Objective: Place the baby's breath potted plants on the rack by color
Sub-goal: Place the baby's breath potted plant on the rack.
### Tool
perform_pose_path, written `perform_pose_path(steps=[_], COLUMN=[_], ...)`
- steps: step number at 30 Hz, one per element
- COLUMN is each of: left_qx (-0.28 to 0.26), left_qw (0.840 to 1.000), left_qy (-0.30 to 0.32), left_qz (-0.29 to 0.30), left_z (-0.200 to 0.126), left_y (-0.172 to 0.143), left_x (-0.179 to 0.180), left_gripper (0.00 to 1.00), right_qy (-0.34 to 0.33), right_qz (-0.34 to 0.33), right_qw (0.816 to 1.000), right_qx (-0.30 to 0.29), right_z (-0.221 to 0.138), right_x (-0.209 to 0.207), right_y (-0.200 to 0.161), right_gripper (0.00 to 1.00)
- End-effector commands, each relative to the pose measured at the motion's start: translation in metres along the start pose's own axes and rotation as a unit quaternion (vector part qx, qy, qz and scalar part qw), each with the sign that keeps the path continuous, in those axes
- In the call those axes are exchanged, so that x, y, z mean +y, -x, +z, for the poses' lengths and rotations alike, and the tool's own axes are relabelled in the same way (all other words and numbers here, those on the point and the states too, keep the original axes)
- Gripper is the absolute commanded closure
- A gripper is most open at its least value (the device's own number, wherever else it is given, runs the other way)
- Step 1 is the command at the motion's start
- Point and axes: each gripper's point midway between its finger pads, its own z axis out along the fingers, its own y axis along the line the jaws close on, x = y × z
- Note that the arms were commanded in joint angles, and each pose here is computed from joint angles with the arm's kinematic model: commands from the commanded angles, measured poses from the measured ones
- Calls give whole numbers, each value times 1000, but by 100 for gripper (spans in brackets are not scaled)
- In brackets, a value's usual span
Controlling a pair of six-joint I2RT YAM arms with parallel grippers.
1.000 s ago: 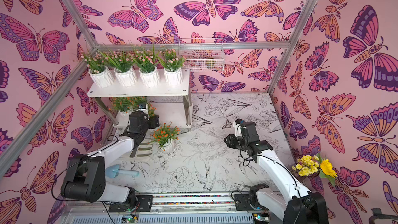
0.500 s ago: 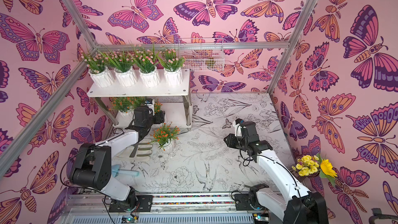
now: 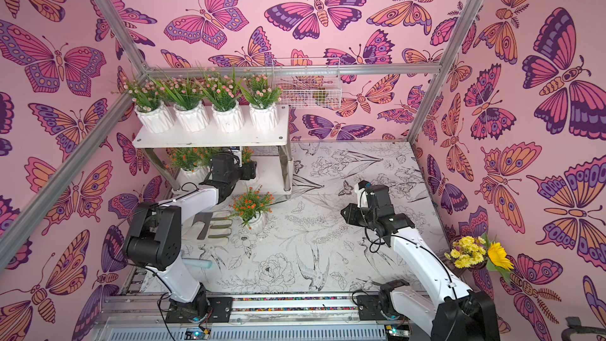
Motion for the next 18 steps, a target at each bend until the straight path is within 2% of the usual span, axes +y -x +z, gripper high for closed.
perform_pose_path(steps=[1, 3, 15, 18], left_qx=[-22, -17, -17, -20], left_qw=[1000, 1000, 1000, 1000], left_qy=[2, 5, 4, 6], left_qz=[8, 8, 9, 10], left_z=[3, 5, 3, 0], left_y=[21, 19, 19, 21], left_x=[-2, -2, -4, -5], left_gripper=[32, 30, 1, 0], right_qy=[-7, -6, -3, -4], right_qz=[7, 8, 5, 4], right_qw=[1000, 1000, 1000, 1000], right_qx=[1, 0, -1, -1], right_z=[1, 1, -2, -3], right_x=[-4, -4, -2, -2], right_y=[0, 0, 0, -1], right_gripper=[77, 77, 77, 77])
